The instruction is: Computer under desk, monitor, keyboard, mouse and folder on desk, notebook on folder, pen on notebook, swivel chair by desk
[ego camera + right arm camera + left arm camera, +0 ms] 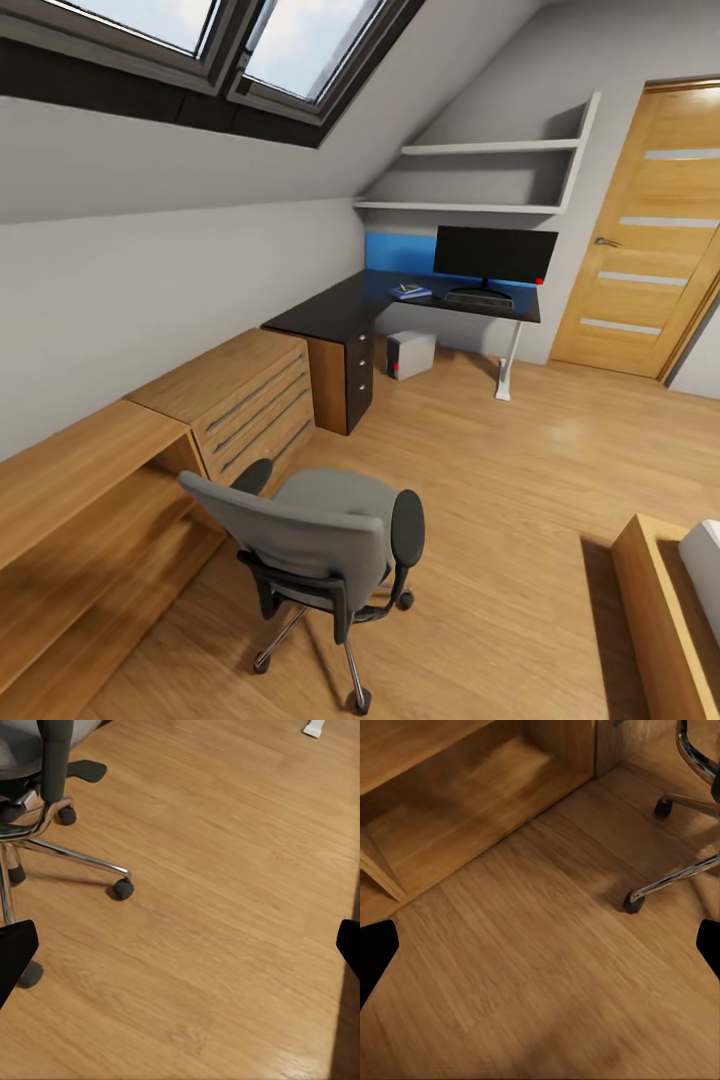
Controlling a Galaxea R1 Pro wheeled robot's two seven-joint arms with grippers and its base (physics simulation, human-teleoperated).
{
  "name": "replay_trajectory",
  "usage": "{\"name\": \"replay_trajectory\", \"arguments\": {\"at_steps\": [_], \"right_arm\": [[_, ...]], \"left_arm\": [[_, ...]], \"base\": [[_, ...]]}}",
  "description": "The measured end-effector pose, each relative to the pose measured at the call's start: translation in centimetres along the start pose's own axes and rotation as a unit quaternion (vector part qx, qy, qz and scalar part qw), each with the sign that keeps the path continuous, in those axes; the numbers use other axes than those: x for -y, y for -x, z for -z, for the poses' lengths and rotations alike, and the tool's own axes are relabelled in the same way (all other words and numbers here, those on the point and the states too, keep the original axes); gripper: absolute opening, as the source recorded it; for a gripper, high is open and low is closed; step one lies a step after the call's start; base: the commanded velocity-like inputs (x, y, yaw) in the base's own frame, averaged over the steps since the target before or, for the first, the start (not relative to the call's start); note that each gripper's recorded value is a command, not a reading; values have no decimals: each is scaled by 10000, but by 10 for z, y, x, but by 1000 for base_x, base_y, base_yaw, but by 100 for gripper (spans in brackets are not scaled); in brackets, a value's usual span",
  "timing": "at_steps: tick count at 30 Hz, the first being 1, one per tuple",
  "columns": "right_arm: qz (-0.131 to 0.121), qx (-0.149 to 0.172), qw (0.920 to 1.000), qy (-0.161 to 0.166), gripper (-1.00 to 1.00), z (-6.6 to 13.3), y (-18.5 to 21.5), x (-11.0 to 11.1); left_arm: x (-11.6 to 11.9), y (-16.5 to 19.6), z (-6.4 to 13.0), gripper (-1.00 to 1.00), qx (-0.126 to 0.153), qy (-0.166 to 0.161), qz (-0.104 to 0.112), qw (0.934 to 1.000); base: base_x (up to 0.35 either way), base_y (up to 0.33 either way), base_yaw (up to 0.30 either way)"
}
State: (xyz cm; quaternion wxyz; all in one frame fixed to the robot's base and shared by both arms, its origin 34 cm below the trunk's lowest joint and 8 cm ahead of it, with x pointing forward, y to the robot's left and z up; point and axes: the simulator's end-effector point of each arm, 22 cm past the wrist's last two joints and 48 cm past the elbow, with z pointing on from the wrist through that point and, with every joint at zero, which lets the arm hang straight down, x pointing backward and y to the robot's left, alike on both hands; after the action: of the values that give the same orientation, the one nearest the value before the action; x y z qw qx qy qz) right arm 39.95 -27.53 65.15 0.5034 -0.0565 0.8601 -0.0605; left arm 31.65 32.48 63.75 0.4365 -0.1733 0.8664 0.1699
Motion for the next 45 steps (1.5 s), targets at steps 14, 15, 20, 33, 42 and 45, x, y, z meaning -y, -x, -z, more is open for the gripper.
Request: {"name": "replay_trajectory", "arguments": {"at_steps": [14,15,20,33,42,45], "right_arm": [[5,7,10000,-29,100,-11,-14,0],[6,7,10000,-34,100,-12,-15,1],[9,12,10000,-37,100,-16,-20,0],[9,35,10000,-40,100,-20,-24,-1],[10,49,10000,-16,100,-20,-23,-2],[10,50,10000,-4,100,-20,-23,-3]], "left_arm": [[12,-12,-2,100,117,-31,84,9999],[12,-14,-3,100,111,-32,81,9999],[14,-19,-7,100,102,-33,79,9999],[14,-24,-12,100,101,-28,72,9999],[13,-24,-12,100,113,-28,71,9999],[13,-24,-13,100,113,-27,70,9999]], "base": [[0,0,-63],[0,0,-212],[0,0,-234],[0,0,-248],[110,33,-250],[202,64,-246]]}}
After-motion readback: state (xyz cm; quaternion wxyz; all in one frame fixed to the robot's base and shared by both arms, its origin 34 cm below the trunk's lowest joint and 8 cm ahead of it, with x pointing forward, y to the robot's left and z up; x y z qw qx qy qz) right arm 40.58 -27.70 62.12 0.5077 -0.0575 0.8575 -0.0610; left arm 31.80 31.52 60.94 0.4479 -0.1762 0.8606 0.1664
